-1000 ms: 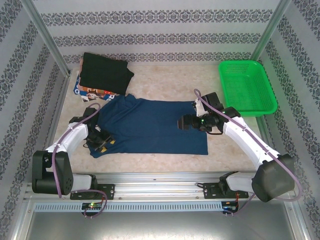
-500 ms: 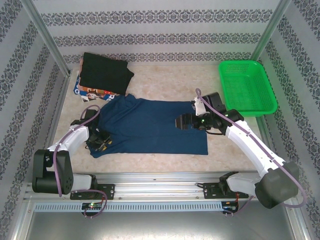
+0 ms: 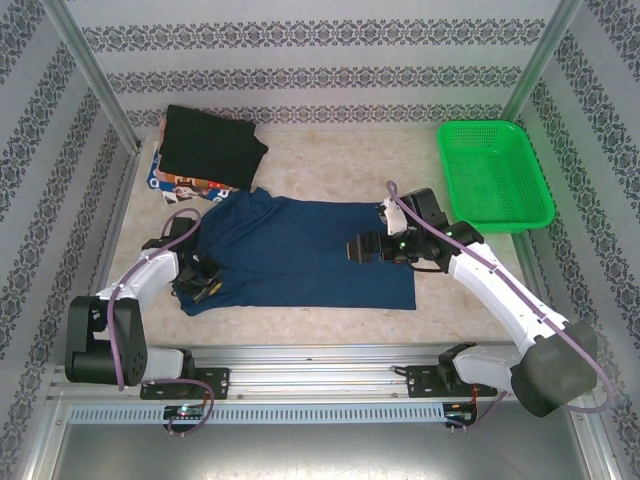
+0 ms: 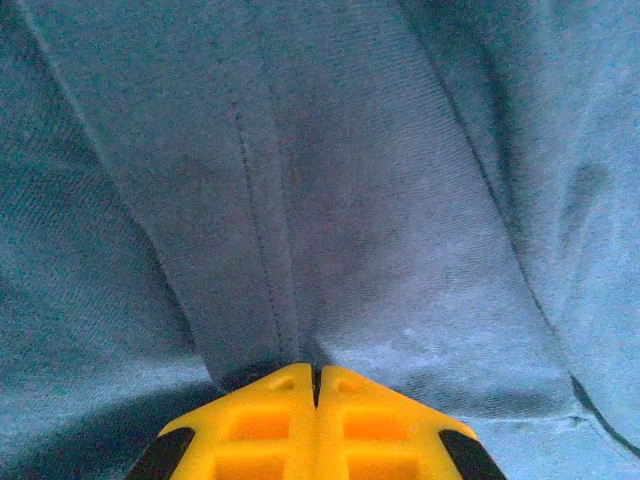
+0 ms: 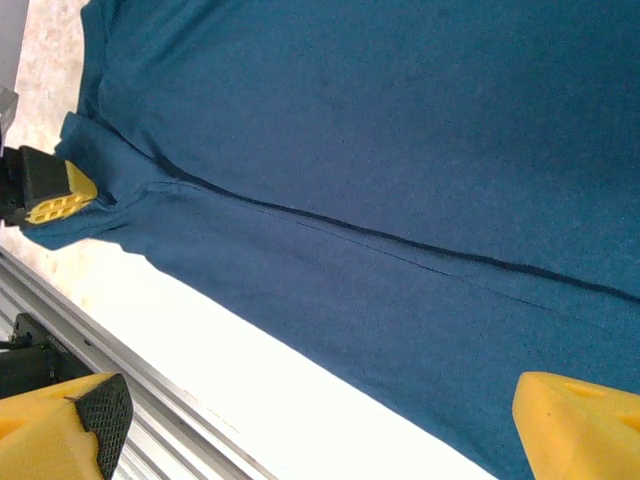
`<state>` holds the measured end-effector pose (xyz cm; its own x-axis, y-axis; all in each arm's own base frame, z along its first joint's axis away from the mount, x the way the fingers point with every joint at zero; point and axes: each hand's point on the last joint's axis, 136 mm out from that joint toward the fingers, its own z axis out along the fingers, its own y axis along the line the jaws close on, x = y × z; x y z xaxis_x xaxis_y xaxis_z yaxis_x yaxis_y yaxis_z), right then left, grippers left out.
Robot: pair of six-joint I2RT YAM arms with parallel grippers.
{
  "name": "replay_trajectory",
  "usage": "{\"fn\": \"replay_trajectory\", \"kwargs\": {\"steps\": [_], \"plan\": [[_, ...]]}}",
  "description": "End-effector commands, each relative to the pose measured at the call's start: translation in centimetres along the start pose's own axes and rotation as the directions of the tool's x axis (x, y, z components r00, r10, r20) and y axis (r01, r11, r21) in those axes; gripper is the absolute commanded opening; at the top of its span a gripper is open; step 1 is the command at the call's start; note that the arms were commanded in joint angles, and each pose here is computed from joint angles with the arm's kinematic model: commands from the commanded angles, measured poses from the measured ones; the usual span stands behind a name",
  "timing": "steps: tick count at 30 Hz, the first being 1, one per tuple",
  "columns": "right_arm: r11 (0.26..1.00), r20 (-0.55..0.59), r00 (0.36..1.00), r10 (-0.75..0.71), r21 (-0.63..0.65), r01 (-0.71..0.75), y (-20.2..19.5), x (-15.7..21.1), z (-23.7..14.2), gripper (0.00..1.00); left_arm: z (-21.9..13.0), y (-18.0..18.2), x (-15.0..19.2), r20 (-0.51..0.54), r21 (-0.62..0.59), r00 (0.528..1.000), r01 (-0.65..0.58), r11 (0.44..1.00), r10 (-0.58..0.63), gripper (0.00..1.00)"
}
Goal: Fold and stack the t-shirts
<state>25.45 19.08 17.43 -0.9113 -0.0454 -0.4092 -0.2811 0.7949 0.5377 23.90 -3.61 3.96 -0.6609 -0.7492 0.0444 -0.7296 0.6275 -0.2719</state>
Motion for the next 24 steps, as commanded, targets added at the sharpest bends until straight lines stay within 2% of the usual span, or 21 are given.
{"fn": "replay_trajectory", "kwargs": {"steps": [1, 6, 11, 24], "plan": [[1.0, 0.028, 0.999, -0.021, -0.005, 0.022, 0.3, -0.1, -0.4, 0.98, -1.8, -2.6, -1.3, 0.053, 0.078, 0.998, -0.041, 0.996, 0.037, 0.0], [1.0, 0.025, 0.999, -0.022, 0.0, 0.022, 0.2, 0.0, -0.3, 0.98, -2.8, -5.1, -2.8, 0.075, 0.12, 0.995, -0.079, 0.99, 0.071, 0.0], [1.0, 0.026, 0.999, -0.019, -0.004, 0.019, 0.3, -0.1, -0.2, 0.98, -2.2, -7.4, -3.9, 0.052, 0.141, 0.991, -0.131, 0.981, 0.125, 0.0], [1.0, 0.01, 1.0, -0.005, 0.002, 0.005, -0.1, 0.2, 0.3, 0.98, 0.0, -10.5, -5.1, -0.019, 0.072, 0.947, -0.32, 0.945, 0.322, 0.0]]}}
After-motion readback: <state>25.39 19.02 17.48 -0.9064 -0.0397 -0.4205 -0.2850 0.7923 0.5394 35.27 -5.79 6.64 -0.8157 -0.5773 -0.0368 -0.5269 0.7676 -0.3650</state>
